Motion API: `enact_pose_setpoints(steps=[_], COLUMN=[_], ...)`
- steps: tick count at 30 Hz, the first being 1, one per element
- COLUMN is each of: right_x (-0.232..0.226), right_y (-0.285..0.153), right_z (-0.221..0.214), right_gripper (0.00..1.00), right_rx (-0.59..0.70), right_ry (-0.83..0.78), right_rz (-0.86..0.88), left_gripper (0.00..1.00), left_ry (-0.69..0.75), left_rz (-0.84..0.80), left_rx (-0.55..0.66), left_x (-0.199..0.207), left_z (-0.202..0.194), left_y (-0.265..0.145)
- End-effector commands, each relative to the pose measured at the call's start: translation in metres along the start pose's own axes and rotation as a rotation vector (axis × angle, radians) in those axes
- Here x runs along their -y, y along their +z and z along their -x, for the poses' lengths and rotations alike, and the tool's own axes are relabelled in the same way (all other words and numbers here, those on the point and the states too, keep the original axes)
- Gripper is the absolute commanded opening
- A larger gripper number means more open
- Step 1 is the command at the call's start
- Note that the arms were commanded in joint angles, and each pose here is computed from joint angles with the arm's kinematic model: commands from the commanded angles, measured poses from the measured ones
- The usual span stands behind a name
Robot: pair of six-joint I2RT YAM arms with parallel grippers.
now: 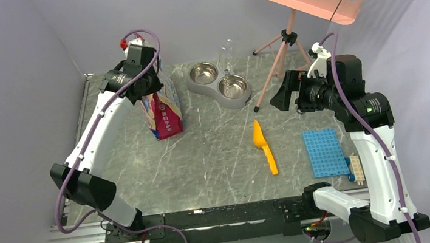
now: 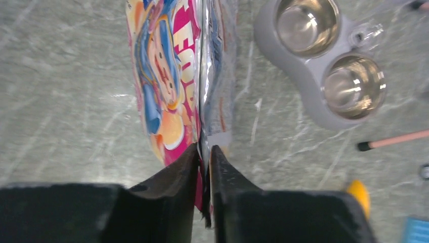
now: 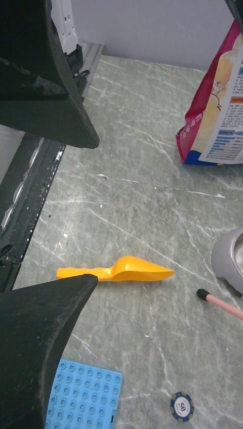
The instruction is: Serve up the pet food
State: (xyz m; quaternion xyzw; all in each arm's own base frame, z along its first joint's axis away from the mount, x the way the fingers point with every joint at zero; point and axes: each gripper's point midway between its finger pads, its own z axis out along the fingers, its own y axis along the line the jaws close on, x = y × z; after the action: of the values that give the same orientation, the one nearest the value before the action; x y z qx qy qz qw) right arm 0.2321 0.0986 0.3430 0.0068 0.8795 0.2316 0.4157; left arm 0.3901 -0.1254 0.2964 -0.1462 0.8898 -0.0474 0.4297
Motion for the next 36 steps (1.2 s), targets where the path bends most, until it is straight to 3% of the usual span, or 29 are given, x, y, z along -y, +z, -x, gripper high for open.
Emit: enact_pose_setpoints(steps=[1,3,11,20,29,32,33,34,36], right_x=[0.0,-0.002,-0.012,-0.065,-0.111,-0.131,-0.138,-0.144,-0.155], right_y=[0.002,0.006,0.029,0.073,0.107,0.112,0.114,0.115,0.117], right_z=[0.003,0.001,-0.005,-0.025,-0.047,-0.055,-0.057,-0.058,-0.057], right_gripper=[1.0,1.0,1.0,1.0,0.97,0.95,0.94,0.92,0.9], right_rx=[0.004,-0.011,-0.071,-0.16,-0.25,-0.266,-0.267,-0.265,-0.249], right_ry=[-0.018,-0.015,-0.015,-0.038,0.0,-0.005,-0.009,-0.016,-0.03], right_rz=[-0.006,0.004,0.039,0.155,0.239,0.273,0.28,0.287,0.29], left_gripper=[0.08,0.0,0.0,0.0,0.0,0.0,0.04,0.21,0.66], left_ry=[0.088,0.108,0.009,0.04,-0.048,-0.015,-0.007,-0.005,-0.01], left_rz=[0.055,0.054,-0.015,-0.203,-0.383,-0.418,-0.426,-0.427,-0.429], left_rx=[0.035,0.012,-0.117,-0.229,-0.416,-0.402,-0.378,-0.343,-0.242], left_x=[-0.009,-0.011,-0.021,0.001,0.039,0.041,0.039,0.037,0.029], left_z=[0.011,0.007,-0.034,-0.095,-0.173,-0.173,-0.167,-0.157,-0.132], left_y=[0.0,-0.004,-0.057,-0.131,-0.197,-0.204,-0.205,-0.208,-0.211])
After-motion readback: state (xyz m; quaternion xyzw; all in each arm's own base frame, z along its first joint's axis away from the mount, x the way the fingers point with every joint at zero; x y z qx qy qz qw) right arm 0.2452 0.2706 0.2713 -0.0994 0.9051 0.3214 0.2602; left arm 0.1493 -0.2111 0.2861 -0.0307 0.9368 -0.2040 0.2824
